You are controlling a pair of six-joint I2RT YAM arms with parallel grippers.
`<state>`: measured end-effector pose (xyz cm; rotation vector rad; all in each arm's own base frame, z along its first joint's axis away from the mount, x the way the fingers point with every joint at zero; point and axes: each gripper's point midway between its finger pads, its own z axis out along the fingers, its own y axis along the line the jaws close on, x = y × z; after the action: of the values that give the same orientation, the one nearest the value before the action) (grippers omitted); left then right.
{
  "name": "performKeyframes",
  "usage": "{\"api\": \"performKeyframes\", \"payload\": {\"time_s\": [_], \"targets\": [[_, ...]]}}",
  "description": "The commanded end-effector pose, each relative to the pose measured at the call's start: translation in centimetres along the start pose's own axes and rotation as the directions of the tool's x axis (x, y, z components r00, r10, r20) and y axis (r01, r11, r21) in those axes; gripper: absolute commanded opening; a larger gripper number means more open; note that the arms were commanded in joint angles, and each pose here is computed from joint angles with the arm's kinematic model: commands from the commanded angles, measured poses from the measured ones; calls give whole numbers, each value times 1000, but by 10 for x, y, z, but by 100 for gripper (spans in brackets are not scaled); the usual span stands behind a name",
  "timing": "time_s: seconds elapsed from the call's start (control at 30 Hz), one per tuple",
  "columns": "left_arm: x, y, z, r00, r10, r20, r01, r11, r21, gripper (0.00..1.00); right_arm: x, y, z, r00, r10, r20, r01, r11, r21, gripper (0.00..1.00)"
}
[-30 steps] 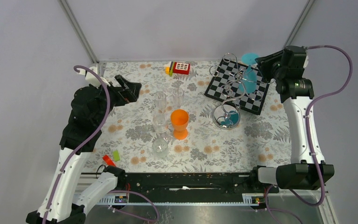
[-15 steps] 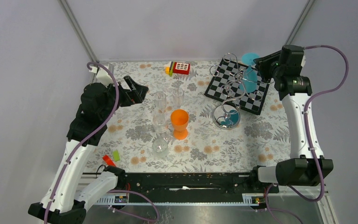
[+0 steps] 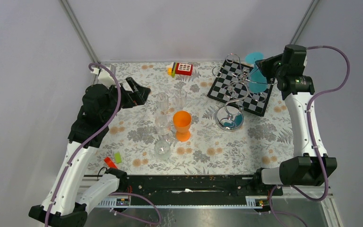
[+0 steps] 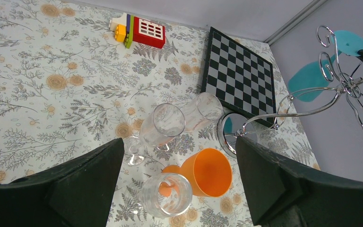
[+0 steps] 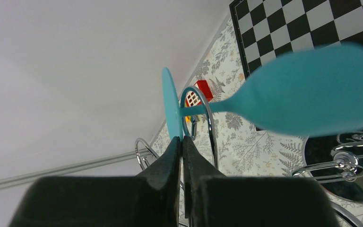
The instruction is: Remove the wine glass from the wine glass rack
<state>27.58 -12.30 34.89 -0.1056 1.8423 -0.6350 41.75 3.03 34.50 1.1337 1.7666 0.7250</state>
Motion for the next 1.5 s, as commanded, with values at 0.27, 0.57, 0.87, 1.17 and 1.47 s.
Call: {"api": "performKeyframes", "payload": {"time_s": [0.27, 0.57, 0.87, 1.17, 1.47], "targets": [[-17, -10, -5, 998, 23, 63, -25, 999, 40, 95, -20, 30, -18, 995, 19, 103, -4, 989, -148, 0], [-18, -11, -7, 998, 23, 66, -26, 999, 43, 96, -36, 34, -35, 979, 31, 202, 6, 983, -183, 0], [-16, -10, -9, 998, 23, 65, -26, 999, 41, 96, -31, 24, -46, 980, 45, 194, -11, 984, -175, 0], [-15, -10, -9, 998, 19, 62, -22, 999, 45, 95, 0, 41, -54, 996, 83, 18, -74, 954, -289, 0], [-15, -11, -9, 998, 19, 61, -22, 999, 47, 95, 7, 66, -42, 996, 64, -64, -83, 928, -362, 0]]}}
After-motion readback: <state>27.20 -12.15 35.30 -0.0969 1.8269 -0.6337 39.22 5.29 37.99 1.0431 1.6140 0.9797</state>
